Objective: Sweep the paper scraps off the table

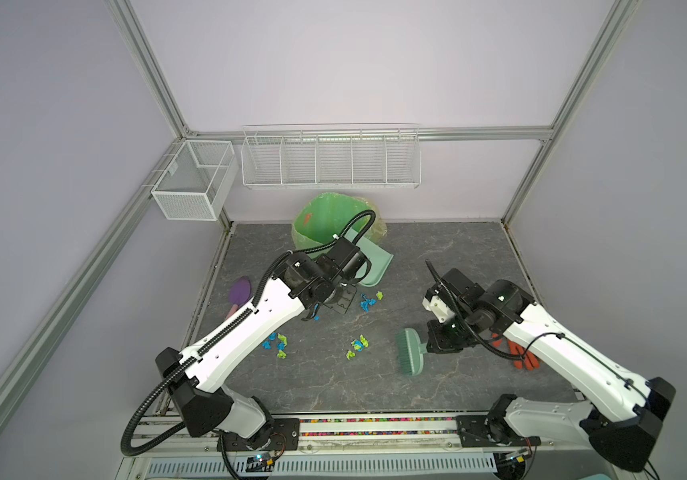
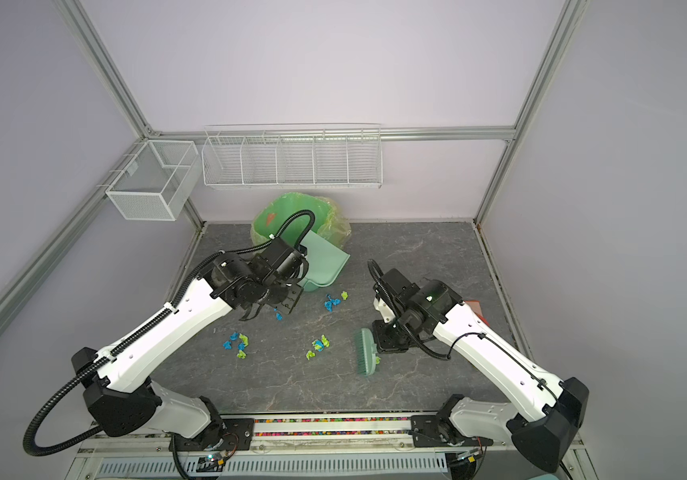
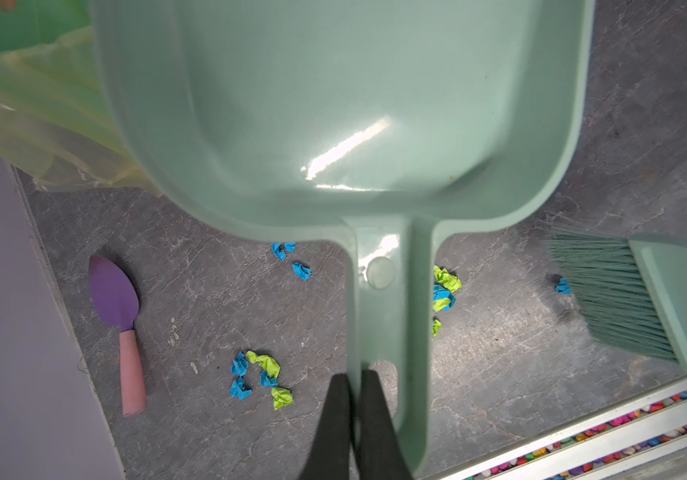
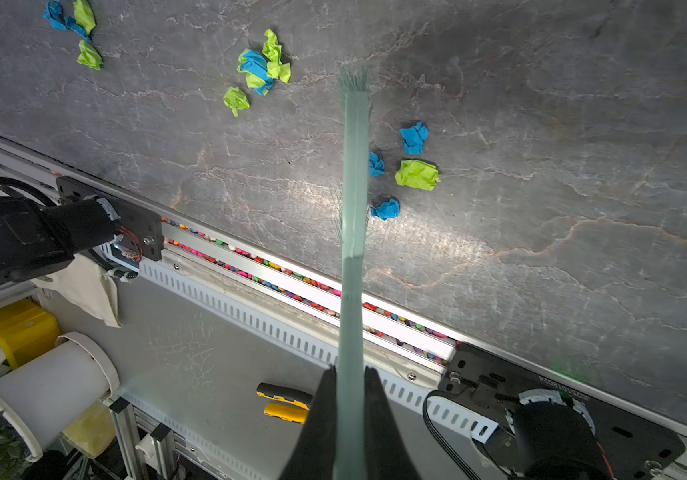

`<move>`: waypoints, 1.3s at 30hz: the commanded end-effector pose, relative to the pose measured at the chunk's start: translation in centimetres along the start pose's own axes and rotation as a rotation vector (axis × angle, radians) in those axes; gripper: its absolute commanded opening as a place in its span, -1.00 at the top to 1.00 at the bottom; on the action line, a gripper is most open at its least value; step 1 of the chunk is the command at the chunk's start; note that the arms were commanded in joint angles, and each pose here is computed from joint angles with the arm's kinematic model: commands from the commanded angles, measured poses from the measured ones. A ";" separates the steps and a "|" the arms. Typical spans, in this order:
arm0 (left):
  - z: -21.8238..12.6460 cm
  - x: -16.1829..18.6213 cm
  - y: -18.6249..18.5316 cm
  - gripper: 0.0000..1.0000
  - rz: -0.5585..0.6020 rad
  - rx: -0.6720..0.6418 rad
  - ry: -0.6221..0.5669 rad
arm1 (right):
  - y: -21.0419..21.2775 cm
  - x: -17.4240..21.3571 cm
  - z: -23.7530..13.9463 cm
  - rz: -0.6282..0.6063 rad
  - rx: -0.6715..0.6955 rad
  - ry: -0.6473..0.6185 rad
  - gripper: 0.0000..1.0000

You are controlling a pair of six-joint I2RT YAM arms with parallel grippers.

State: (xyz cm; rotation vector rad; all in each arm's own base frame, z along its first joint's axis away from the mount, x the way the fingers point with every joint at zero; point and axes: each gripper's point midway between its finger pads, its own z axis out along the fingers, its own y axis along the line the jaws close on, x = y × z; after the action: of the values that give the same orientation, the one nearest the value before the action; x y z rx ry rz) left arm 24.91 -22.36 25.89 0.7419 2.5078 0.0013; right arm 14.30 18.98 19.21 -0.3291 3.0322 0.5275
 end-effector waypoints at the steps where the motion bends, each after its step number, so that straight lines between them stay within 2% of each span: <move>1: -0.4 0.1 0.4 1.00 -0.014 -0.016 -0.015 | 1.2 -0.5 0.9 0.019 -0.046 -0.007 0.85; 11: -0.3 0.5 0.5 1.00 -0.011 -0.019 -0.003 | 1.8 -0.6 3.8 0.015 -0.078 0.055 0.86; 18: 0.0 0.5 -0.7 1.00 -0.017 0.045 0.002 | -1.2 -0.6 4.6 0.028 0.018 0.129 0.86; 23: 0.3 0.8 -3.4 1.00 -0.043 0.189 0.030 | -3.6 -0.2 3.8 0.060 0.001 0.169 0.86; 32: 1.5 2.3 -4.8 1.00 -0.054 0.237 0.068 | -8.9 0.3 2.1 0.118 0.089 0.204 0.86; 36: 1.8 2.5 -5.8 1.00 -0.053 0.257 0.071 | -10.2 -0.5 0.9 0.149 0.102 0.165 0.86; 39: 2.2 2.7 -7.1 1.00 -0.045 0.288 0.077 | -11.7 -1.3 -0.7 0.164 0.182 0.136 0.86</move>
State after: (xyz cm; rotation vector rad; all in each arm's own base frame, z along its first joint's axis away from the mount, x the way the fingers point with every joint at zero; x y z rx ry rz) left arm 21.09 -26.22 21.49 0.8209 2.6397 -0.2843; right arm 18.15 10.96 15.47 -0.0839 3.2119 0.4505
